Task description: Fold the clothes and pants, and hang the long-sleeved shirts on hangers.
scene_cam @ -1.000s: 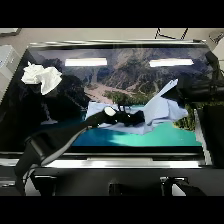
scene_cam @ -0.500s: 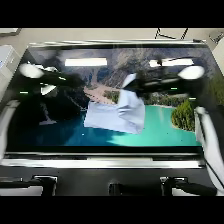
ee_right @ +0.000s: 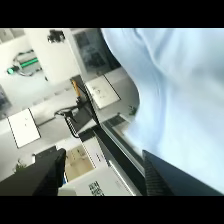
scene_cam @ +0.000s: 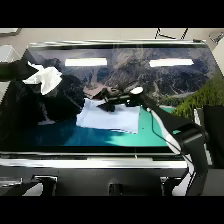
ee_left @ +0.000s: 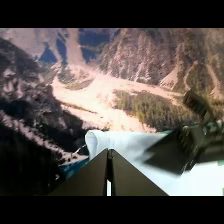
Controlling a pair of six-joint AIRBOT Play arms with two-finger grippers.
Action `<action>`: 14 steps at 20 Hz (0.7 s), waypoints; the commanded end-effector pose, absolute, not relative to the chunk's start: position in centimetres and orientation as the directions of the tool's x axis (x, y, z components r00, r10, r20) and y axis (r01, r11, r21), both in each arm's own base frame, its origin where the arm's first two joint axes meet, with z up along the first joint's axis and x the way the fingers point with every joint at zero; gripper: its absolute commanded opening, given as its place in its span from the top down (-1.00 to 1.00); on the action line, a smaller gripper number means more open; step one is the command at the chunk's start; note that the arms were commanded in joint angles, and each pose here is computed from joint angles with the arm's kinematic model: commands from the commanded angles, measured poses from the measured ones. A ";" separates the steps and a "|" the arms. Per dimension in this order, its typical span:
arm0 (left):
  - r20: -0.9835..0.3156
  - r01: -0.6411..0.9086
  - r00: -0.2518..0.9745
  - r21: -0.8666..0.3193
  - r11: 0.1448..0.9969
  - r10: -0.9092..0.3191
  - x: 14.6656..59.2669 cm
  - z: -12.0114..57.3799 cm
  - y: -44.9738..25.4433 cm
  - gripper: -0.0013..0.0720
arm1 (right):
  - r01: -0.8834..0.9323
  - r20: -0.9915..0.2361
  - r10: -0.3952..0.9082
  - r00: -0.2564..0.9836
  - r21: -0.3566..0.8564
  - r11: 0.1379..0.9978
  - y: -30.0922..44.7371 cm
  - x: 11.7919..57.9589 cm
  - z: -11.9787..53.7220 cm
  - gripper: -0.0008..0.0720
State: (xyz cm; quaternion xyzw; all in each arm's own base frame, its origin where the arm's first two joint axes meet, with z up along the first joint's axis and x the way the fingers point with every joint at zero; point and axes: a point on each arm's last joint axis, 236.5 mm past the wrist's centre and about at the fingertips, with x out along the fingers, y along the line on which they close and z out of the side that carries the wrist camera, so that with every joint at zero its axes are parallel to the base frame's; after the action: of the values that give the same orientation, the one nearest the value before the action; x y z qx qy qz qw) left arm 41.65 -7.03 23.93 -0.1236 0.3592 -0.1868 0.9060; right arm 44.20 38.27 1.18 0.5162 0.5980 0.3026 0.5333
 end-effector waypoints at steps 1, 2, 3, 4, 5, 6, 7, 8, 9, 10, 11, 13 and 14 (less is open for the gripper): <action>-0.649 0.232 0.658 -0.307 0.923 -0.382 40.3 23.5 -5.8 0.90 | 0.264 -0.409 0.898 0.159 0.895 0.361 29.6 47.1 2.3 -0.56; -0.650 0.232 0.658 -0.306 0.924 -0.380 40.3 23.5 -5.8 0.89 | 0.260 -0.519 0.839 0.164 0.843 0.471 24.4 47.0 2.1 -0.56; -0.650 0.232 0.658 -0.306 0.923 -0.380 40.3 23.5 -5.8 0.89 | 0.277 -0.637 0.756 0.150 0.761 0.586 19.5 46.2 1.2 -0.63; -0.650 0.232 0.657 -0.306 0.923 -0.381 40.3 23.5 -5.8 0.90 | 0.298 -0.759 0.642 0.107 0.641 0.708 14.4 44.6 -0.1 -0.73; -0.650 0.232 0.657 -0.307 0.923 -0.381 40.3 23.5 -5.8 0.89 | 0.322 -0.864 0.503 0.036 0.486 0.812 9.2 42.1 -1.6 -0.73; -0.650 0.232 0.657 -0.307 0.923 -0.381 40.3 23.5 -5.8 0.89 | 0.347 -0.911 0.412 -0.029 0.378 0.859 6.1 39.8 -2.9 -0.74; -0.650 0.231 0.657 -0.307 0.923 -0.381 40.4 23.5 -5.8 0.89 | 0.373 -0.917 0.391 -0.074 0.338 0.864 4.8 37.9 -4.3 -0.74; -0.651 0.231 0.656 -0.308 0.923 -0.381 40.4 23.4 -5.8 0.89 | 0.375 -0.901 0.424 -0.095 0.362 0.853 5.4 36.7 -5.6 -0.74; -0.652 0.230 0.655 -0.310 0.923 -0.382 40.4 23.4 -5.8 0.89 | 0.364 -0.868 0.488 -0.089 0.428 0.827 7.1 36.2 -6.9 -0.74; -0.652 0.228 0.654 -0.312 0.922 -0.382 40.5 23.3 -5.8 0.89 | 0.343 -0.826 0.563 -0.043 0.517 0.784 9.3 36.5 -7.7 -0.74; -0.654 0.227 0.653 -0.313 0.922 -0.383 40.5 23.2 -5.8 0.89 | 0.329 -0.788 0.616 0.005 0.583 0.743 11.1 37.0 -8.2 -0.74; -0.654 0.211 0.653 -0.328 0.921 -0.383 40.5 23.2 -5.8 0.89 | 0.338 -0.738 0.672 0.060 0.649 0.682 13.3 37.6 -9.2 -0.74; -0.654 0.208 0.653 -0.331 0.920 -0.383 40.5 23.2 -5.8 0.89 | 0.340 -0.719 0.693 0.049 0.665 0.665 14.1 37.6 -9.7 -0.74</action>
State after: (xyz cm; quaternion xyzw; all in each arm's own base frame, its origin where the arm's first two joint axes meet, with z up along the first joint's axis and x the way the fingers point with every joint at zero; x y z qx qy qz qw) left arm 40.49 -5.83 23.29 -0.1060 0.3805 -0.1677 0.9033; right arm 37.46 12.09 -8.07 0.3507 0.6977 0.1158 0.6139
